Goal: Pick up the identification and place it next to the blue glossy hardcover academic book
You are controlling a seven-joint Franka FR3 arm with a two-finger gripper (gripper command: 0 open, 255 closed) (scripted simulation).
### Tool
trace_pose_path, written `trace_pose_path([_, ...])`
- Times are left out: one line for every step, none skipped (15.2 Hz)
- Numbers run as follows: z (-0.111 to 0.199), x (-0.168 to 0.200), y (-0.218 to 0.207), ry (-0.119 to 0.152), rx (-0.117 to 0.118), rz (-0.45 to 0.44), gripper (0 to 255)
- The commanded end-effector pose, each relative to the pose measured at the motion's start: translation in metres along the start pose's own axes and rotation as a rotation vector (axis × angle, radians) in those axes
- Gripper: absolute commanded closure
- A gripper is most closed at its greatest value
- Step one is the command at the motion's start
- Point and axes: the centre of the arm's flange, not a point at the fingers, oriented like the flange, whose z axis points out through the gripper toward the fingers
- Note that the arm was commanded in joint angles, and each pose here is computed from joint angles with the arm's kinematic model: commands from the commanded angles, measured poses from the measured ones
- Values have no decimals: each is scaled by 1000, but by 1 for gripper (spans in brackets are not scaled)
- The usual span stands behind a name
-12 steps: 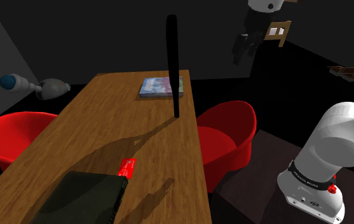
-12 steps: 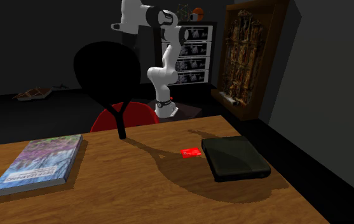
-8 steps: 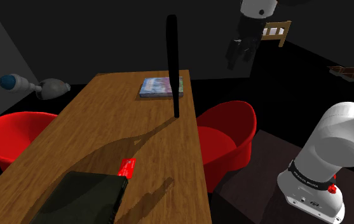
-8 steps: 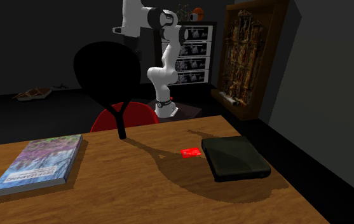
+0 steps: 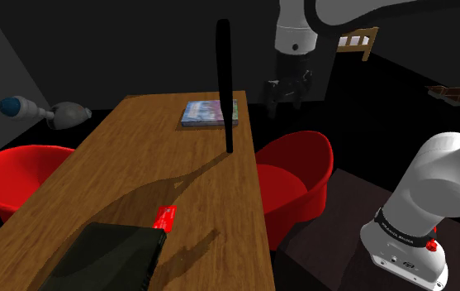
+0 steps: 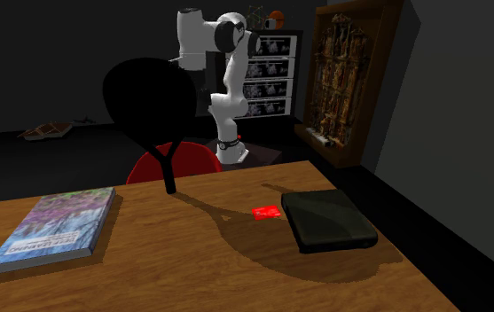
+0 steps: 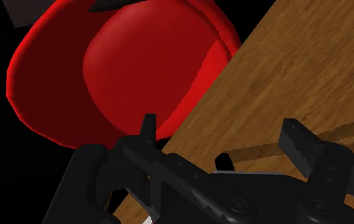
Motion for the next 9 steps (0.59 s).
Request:
trace_pose_path([12,4,-19,-37,10,34,0])
trace_pose_path([19,6,-29,-55,14,49,0])
trace_pose_path([25,8,-40,-73,19,64,0])
trace_pose_path([32,11,-51,-90,24,79,0])
trace_pose_path([38,13,-61,-108,28,95,0])
trace_pose_path([45,16,-72,-126,33,110,0])
trace_pose_path([52,18,-83,-144,38,125,0])
trace_pose_path([58,21,-93,-161,42,140,0])
trace_pose_path([65,23,-104,-179,47,156,0])
